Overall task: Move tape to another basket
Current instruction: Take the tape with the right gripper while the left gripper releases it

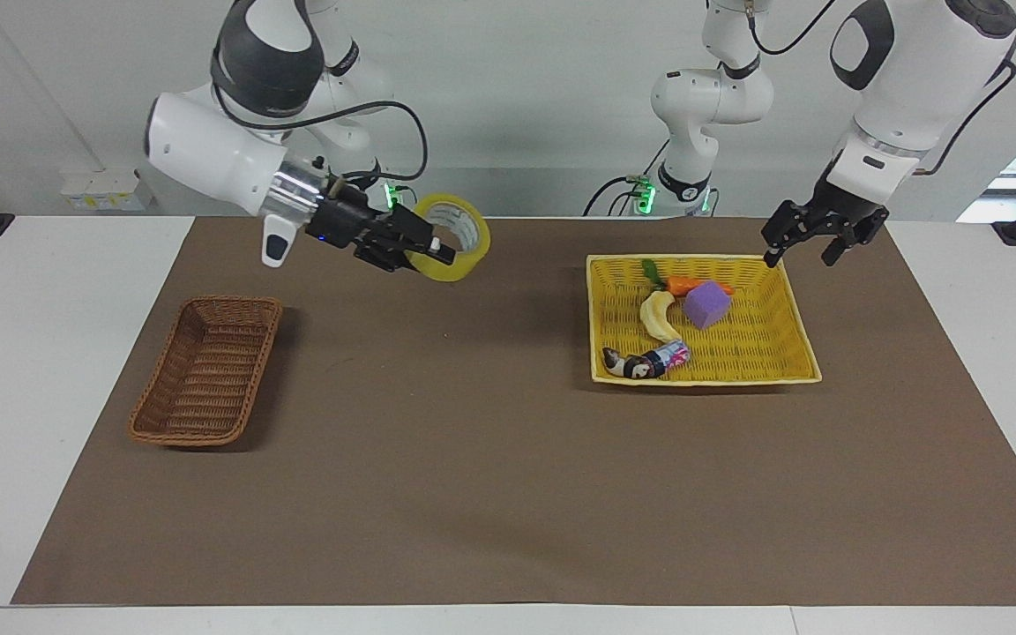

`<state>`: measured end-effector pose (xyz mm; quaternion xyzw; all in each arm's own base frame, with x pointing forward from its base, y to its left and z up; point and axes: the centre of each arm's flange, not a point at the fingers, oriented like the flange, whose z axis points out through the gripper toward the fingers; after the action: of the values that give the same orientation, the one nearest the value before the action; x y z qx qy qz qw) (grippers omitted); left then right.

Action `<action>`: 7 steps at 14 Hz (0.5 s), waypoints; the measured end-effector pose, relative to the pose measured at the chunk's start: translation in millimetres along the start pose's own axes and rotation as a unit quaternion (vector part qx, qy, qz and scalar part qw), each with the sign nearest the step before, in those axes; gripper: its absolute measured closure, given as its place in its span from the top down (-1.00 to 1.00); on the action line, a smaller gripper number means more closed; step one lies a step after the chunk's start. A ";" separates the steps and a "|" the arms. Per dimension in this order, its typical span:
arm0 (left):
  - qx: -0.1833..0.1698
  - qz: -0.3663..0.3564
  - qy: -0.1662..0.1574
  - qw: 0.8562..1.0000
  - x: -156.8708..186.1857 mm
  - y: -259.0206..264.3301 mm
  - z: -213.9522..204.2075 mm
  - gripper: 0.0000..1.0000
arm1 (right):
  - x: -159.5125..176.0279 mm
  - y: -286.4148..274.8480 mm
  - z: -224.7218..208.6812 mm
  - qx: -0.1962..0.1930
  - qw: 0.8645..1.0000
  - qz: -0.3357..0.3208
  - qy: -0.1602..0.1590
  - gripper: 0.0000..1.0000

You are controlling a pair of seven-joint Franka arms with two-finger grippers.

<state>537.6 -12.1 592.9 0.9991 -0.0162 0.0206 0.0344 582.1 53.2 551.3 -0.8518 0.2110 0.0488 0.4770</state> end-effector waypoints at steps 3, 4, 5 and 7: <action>0.018 0.015 -0.010 1.000 -3.4 -14.7 -6.5 1.00 | 24.3 41.3 -59.6 -0.024 0.998 0.029 0.046 0.17; 0.025 0.019 -0.013 0.999 -4.4 -12.9 -12.3 1.00 | 31.9 58.6 -76.5 -0.042 0.996 0.039 0.061 0.17; 0.028 0.023 -0.016 0.999 -5.5 -10.9 -19.3 1.00 | 40.9 78.6 -92.3 -0.051 0.995 0.052 0.074 0.17; 0.029 0.038 -0.023 0.999 -8.1 -9.5 -32.8 1.00 | 62.3 124.5 -116.7 -0.063 0.993 0.044 0.087 0.17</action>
<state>528.5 -0.1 624.6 0.9985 -0.0542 -0.0008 0.0039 574.2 -120.3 498.1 -0.8713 0.2853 0.0081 0.3993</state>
